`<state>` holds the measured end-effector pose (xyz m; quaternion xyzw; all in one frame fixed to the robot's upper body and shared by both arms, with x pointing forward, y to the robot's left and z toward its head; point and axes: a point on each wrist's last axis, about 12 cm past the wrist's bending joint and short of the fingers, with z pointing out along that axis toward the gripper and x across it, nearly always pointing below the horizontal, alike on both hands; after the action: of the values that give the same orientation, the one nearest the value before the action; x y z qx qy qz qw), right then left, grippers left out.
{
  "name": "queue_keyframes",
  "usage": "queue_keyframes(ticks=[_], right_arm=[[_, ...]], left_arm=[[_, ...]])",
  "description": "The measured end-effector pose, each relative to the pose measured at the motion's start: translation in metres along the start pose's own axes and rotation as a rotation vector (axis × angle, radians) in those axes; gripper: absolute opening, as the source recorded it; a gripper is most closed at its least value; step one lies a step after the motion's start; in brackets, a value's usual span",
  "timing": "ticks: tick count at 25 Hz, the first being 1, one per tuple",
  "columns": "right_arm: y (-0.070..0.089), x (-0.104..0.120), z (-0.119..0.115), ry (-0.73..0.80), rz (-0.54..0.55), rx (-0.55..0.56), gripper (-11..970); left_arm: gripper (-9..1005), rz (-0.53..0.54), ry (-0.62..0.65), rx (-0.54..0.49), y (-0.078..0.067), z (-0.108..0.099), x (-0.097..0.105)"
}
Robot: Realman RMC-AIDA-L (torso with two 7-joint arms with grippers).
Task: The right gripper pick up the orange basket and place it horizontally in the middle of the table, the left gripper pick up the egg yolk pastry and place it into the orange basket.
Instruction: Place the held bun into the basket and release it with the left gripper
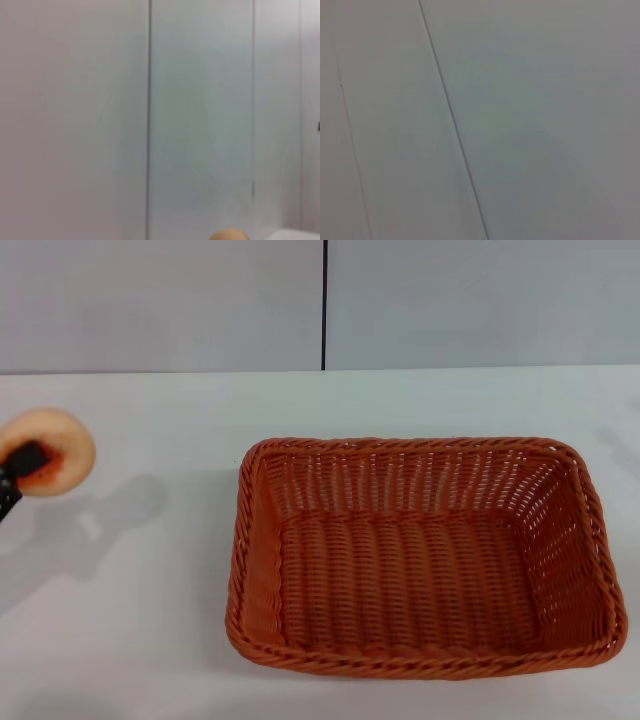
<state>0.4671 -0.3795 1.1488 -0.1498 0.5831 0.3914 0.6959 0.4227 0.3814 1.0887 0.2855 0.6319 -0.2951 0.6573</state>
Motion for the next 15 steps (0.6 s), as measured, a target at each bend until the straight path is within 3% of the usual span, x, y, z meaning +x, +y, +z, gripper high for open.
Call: queue_keyframes(ticks=[7,8,10,13,15], right_arm=[[0.002,0.002,0.009,-0.011,0.013,-0.033,791],[0.002,0.003,0.010,-0.010,0.019,-0.037,791],[0.003,0.004,0.010,-0.009,0.023,-0.037,791],[0.003,0.006,0.009,-0.012,0.035,-0.035,792],[0.003,0.007,0.009,-0.013,0.040,-0.035,792]], left_arm=[[162,-0.023,-0.075,0.137,-0.010,0.027,-0.001],[153,-0.025,-0.087,0.193,-0.012,0.041,-0.002],[136,-0.027,-0.091,0.212,-0.013,0.046,-0.002],[111,-0.061,-0.094,0.308,-0.018,0.073,0.002],[97,-0.072,-0.090,0.331,-0.020,0.081,0.003]])
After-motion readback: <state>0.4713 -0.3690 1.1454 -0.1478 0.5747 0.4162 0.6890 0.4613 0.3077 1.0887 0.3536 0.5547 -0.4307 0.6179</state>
